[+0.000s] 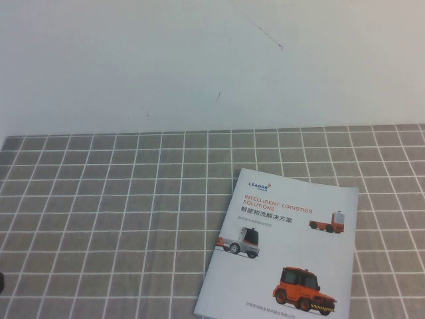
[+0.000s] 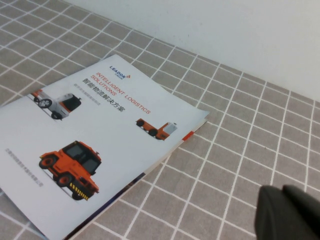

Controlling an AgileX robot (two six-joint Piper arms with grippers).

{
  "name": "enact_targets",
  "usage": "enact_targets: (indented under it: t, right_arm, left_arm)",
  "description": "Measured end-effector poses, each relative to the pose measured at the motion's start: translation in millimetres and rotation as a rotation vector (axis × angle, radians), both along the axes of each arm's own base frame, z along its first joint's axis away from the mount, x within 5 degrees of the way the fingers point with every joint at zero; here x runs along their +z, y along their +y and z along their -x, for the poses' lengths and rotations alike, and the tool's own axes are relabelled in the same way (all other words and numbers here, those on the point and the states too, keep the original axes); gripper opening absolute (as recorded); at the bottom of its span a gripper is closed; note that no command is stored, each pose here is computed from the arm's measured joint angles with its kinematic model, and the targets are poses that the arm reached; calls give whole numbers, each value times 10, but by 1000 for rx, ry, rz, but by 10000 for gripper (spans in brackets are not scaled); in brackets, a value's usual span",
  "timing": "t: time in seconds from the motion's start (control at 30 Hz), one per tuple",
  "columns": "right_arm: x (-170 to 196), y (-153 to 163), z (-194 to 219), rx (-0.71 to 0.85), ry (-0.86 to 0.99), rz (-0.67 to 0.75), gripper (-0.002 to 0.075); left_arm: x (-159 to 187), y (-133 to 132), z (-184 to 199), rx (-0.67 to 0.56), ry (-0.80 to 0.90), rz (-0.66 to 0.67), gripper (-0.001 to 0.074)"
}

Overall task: Close book
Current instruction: 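Close the open booklet and leave it lying on the table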

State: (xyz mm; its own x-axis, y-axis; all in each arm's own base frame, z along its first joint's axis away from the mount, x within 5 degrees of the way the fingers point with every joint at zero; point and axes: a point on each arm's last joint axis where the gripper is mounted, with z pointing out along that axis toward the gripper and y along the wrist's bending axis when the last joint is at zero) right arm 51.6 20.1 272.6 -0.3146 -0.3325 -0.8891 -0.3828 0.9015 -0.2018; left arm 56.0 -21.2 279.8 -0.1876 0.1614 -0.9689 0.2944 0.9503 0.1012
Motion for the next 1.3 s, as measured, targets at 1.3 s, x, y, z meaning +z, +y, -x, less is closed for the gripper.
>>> enact_targets:
  t: [1.3]
  right_arm:
    - [-4,9,5,5,9,-14,-3]
  left_arm:
    - [-1038,168,36,217,71,112,-4]
